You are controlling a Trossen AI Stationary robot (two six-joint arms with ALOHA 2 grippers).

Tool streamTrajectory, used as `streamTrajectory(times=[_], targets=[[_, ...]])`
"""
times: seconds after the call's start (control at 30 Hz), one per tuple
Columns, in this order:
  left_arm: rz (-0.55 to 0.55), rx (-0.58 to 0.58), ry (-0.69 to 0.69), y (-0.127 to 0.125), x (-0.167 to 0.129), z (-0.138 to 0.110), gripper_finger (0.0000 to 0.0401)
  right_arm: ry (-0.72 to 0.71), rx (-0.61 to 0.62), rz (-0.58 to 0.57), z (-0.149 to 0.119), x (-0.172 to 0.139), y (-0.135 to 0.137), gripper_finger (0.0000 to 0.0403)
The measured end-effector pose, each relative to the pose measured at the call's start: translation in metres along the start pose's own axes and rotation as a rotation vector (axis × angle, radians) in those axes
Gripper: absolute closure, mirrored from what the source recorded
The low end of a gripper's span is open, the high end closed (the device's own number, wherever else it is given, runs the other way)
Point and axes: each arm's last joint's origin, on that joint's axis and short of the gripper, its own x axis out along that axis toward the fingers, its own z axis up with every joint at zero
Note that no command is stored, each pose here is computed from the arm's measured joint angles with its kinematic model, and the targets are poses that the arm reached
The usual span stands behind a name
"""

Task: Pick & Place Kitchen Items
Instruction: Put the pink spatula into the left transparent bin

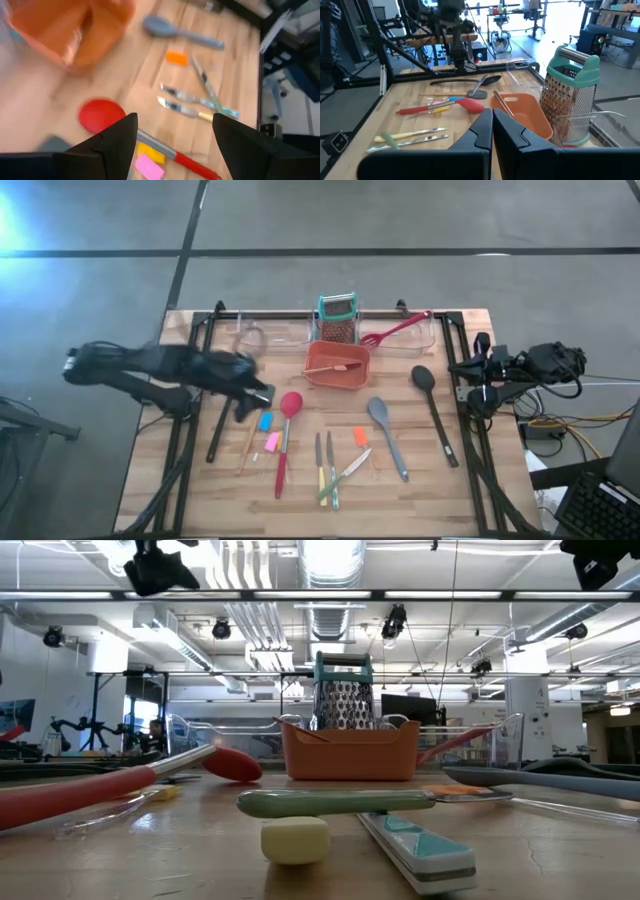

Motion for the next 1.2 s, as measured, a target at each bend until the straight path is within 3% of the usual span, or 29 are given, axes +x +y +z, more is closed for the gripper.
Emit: streamTrajectory(times=[0.23,0.37,0.5,0.7,0.83,0.97,1.2], targets=[[-0.072,0.000,0.224,-0.006,0.043,-0.002,0.0137,0.000,0.000,0.000,0.000,0.000,0.000,0.0394],[-0.063,-0.118,0.305,-0.007,0.056,-0.004,0.0137,0.000,0.000,0.000,0.000,0.000,0.000,0.0394],[0.079,-0.188,0.309,-0.013,0.065,-0.017,0.0137,0.000,0.000,0.000,0.000,0.000,0.000,0.0394],[0.251,-0.269,0.211,-0.021,0.070,-0.026,0.0137,0.000,0.000,0.000,0.000,0.000,0.000,0.0394],[0.300,-0.169,0.252,-0.023,0.081,-0.033,0.0137,-0.001,0.000,0.000,0.000,0.000,0.000,0.0394],[0.318,-0.006,0.408,-0.020,0.095,-0.043,0.0137,-0.001,0.000,0.000,0.000,0.000,0.000,0.0394],[0.369,0.062,0.514,-0.017,0.110,-0.053,0.0137,0.000,0.000,0.000,0.000,0.000,0.000,0.0394]])
